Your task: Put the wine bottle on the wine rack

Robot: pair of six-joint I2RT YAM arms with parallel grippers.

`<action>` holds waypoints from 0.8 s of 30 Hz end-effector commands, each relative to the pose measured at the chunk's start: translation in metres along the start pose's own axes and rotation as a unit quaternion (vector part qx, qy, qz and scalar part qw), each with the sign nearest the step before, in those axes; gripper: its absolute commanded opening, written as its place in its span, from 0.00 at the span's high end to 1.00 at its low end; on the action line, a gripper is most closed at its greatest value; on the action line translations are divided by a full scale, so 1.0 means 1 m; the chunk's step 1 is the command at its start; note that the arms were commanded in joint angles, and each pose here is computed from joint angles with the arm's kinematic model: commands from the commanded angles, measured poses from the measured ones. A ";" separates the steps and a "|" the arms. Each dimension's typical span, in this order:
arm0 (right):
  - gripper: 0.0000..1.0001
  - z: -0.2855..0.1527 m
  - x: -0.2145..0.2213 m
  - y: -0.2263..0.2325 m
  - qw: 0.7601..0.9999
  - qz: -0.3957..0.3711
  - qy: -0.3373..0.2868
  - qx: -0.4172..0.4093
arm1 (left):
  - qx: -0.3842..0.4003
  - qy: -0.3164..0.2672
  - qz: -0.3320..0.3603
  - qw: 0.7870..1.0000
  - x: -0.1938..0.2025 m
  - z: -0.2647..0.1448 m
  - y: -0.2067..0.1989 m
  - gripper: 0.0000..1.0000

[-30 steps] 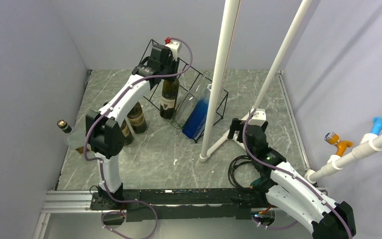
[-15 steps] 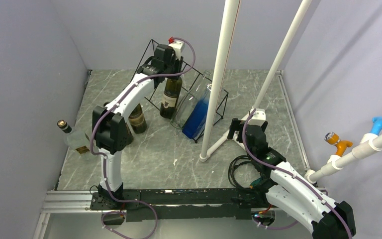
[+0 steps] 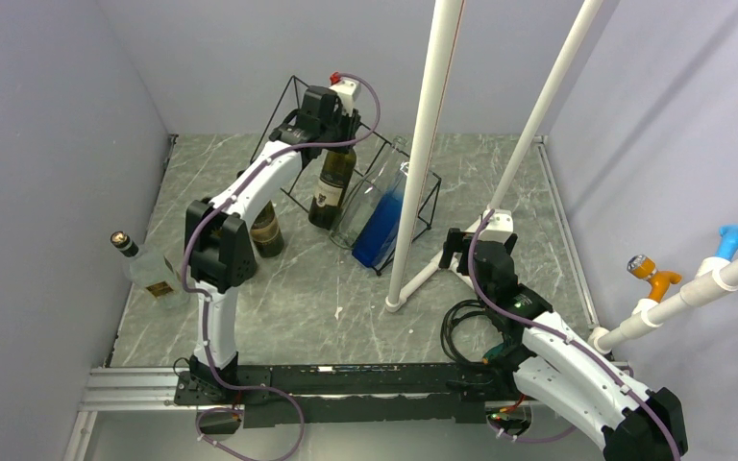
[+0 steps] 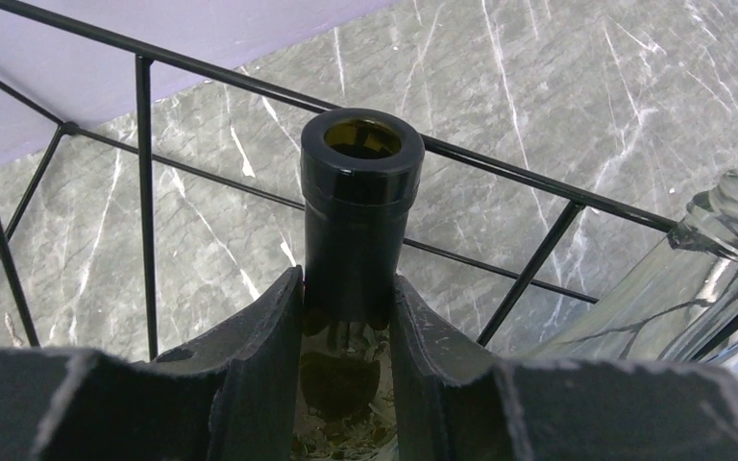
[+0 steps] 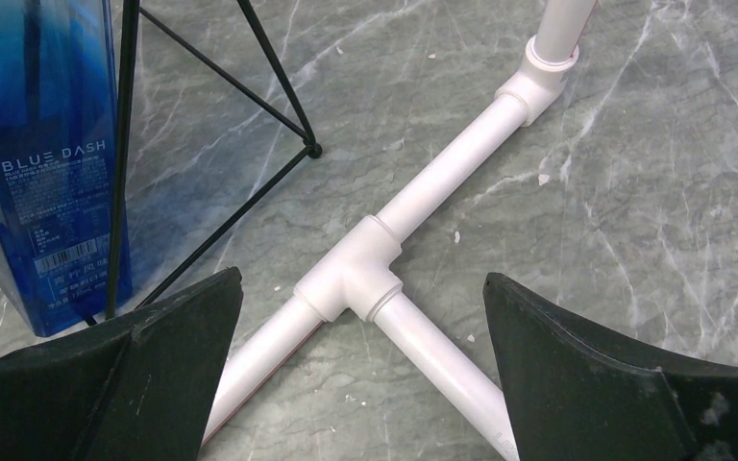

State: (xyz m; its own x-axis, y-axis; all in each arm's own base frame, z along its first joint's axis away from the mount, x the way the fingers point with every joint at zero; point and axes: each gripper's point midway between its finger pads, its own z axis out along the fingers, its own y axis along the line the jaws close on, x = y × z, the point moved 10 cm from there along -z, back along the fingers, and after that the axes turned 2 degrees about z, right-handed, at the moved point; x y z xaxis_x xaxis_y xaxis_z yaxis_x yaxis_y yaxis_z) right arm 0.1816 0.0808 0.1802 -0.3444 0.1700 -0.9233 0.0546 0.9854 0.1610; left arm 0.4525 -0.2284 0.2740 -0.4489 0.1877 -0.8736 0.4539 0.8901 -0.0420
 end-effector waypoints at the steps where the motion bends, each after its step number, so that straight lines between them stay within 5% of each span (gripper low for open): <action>1: 0.00 0.002 -0.008 0.004 1.000 0.013 -0.025 -0.007 | 0.039 0.040 -0.034 0.998 0.012 0.002 -0.011 0.81; 8: 0.00 0.001 -0.008 0.003 1.000 0.014 -0.025 -0.007 | 0.040 0.049 -0.047 0.997 0.013 0.003 -0.012 0.70; 17: 0.00 0.001 -0.008 0.003 1.000 0.014 -0.025 -0.007 | 0.061 0.043 -0.050 0.996 0.008 -0.012 -0.016 0.39; 24: 0.00 0.002 -0.007 0.003 1.000 0.013 -0.022 -0.005 | 0.065 0.031 -0.054 0.996 0.000 -0.027 -0.018 0.36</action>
State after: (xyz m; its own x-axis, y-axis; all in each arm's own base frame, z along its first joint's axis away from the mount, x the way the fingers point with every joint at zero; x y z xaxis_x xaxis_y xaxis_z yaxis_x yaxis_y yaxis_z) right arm 0.1819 0.0810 0.1802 -0.3404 0.1723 -0.9244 0.0539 0.9850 0.1638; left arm 0.4440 -0.2361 0.2622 -0.5393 0.1439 -0.8297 0.4785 0.8632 -0.1613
